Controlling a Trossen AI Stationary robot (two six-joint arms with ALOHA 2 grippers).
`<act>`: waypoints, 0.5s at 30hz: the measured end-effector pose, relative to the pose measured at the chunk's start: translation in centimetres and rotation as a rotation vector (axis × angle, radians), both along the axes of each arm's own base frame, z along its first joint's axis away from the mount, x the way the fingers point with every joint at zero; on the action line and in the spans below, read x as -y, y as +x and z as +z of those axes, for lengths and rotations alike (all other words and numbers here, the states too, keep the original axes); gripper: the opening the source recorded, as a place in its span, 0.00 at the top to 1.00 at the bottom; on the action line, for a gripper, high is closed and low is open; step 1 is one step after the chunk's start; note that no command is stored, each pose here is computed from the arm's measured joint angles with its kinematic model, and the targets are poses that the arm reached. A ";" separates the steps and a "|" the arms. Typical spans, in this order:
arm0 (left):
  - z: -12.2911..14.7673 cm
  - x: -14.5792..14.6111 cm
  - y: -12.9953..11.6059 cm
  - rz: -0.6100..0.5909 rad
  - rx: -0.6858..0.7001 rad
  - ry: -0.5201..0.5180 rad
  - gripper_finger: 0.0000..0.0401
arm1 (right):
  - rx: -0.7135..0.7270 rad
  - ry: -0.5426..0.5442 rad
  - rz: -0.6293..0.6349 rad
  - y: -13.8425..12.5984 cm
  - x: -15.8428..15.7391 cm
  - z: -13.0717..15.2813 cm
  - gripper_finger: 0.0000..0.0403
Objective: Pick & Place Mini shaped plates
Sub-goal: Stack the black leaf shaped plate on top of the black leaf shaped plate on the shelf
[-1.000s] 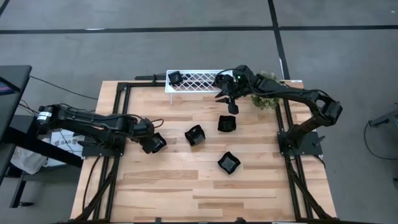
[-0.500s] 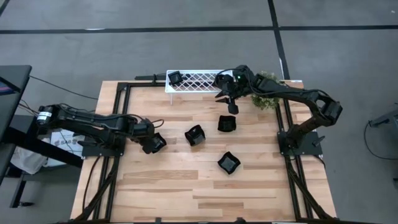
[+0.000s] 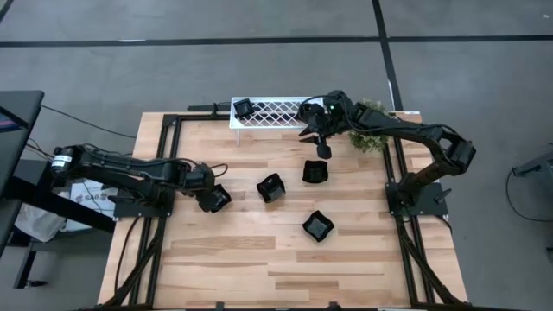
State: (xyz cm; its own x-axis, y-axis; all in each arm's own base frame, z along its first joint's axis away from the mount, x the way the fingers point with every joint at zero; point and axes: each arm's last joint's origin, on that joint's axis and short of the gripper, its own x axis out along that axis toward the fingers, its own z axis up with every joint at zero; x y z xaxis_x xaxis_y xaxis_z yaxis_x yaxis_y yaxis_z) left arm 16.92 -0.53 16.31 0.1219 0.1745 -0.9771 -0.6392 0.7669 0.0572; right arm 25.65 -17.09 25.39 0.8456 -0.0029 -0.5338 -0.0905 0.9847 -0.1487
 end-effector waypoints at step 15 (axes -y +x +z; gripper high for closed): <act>-1.6 0.0 -1.2 0.069 -0.040 -0.019 0.67 | 0.000 0.000 0.000 0.0 0.0 0.0 0.77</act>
